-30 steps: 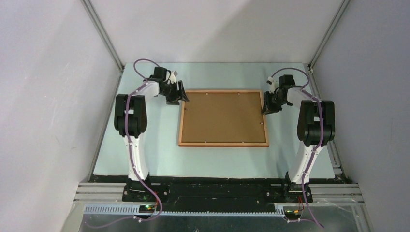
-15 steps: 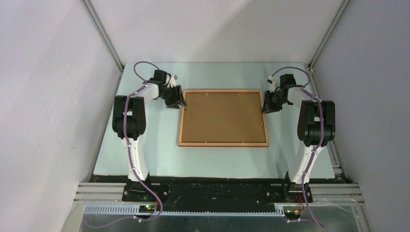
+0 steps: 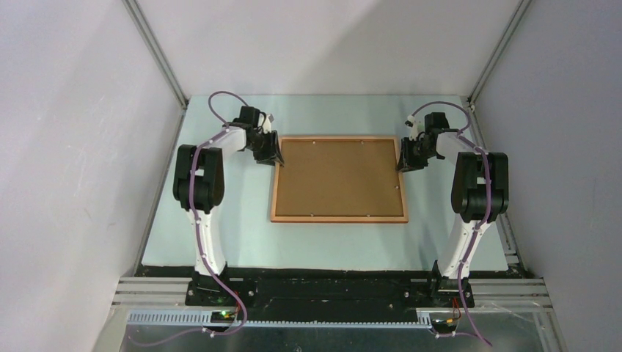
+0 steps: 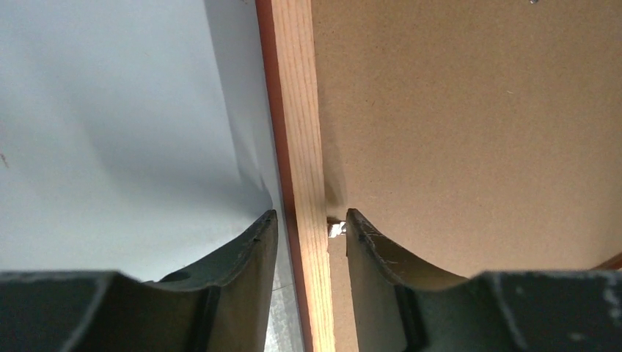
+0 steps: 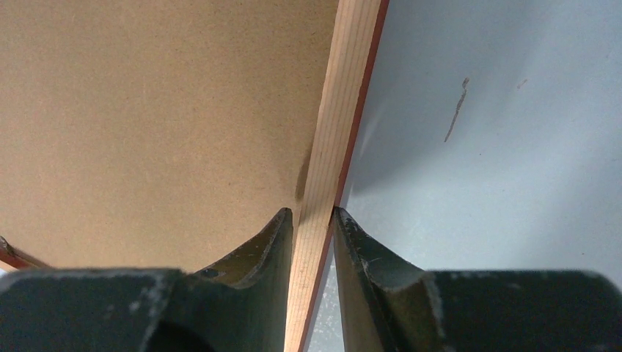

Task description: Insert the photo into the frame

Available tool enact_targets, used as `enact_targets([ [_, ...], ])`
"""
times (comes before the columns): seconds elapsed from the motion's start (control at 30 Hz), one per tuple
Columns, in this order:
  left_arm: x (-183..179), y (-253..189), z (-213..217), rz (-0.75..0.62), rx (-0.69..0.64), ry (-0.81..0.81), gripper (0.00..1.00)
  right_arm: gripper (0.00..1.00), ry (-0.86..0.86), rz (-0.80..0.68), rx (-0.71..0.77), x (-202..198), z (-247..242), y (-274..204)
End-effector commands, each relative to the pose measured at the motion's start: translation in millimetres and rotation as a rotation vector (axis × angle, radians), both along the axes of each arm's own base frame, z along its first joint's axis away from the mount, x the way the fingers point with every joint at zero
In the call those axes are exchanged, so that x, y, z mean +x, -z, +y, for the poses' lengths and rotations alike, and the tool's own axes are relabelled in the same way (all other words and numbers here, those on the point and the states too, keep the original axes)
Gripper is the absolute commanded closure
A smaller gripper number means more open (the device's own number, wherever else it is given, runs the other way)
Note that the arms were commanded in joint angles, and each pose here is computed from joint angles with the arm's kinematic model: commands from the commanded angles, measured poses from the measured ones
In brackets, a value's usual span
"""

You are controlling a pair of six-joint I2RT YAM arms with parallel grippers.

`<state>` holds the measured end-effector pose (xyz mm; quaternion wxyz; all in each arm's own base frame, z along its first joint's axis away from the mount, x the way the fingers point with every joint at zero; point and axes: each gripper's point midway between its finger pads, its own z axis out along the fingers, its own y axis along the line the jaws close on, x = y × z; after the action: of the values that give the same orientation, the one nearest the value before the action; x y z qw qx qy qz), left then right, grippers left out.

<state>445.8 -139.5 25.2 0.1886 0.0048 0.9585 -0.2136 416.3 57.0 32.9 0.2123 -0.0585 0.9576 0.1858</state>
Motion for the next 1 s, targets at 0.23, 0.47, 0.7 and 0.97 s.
enact_targets([
  [0.23, -6, -3, 4, -0.022, 0.090, 0.019, 0.61, 0.70, -0.004, -0.052, 0.020, 9, 0, -17],
  [0.47, -11, 0, 3, -0.015, 0.100, 0.037, 0.63, 0.70, 0.000, -0.053, 0.023, 9, 0, -17],
  [0.7, -16, 1, 4, -0.010, 0.132, 0.068, 0.66, 0.71, 0.004, -0.054, 0.023, 10, -1, -17],
  [0.97, -22, 1, 9, -0.006, 0.161, 0.094, 0.71, 0.72, 0.005, -0.057, 0.023, 11, -2, -17],
])
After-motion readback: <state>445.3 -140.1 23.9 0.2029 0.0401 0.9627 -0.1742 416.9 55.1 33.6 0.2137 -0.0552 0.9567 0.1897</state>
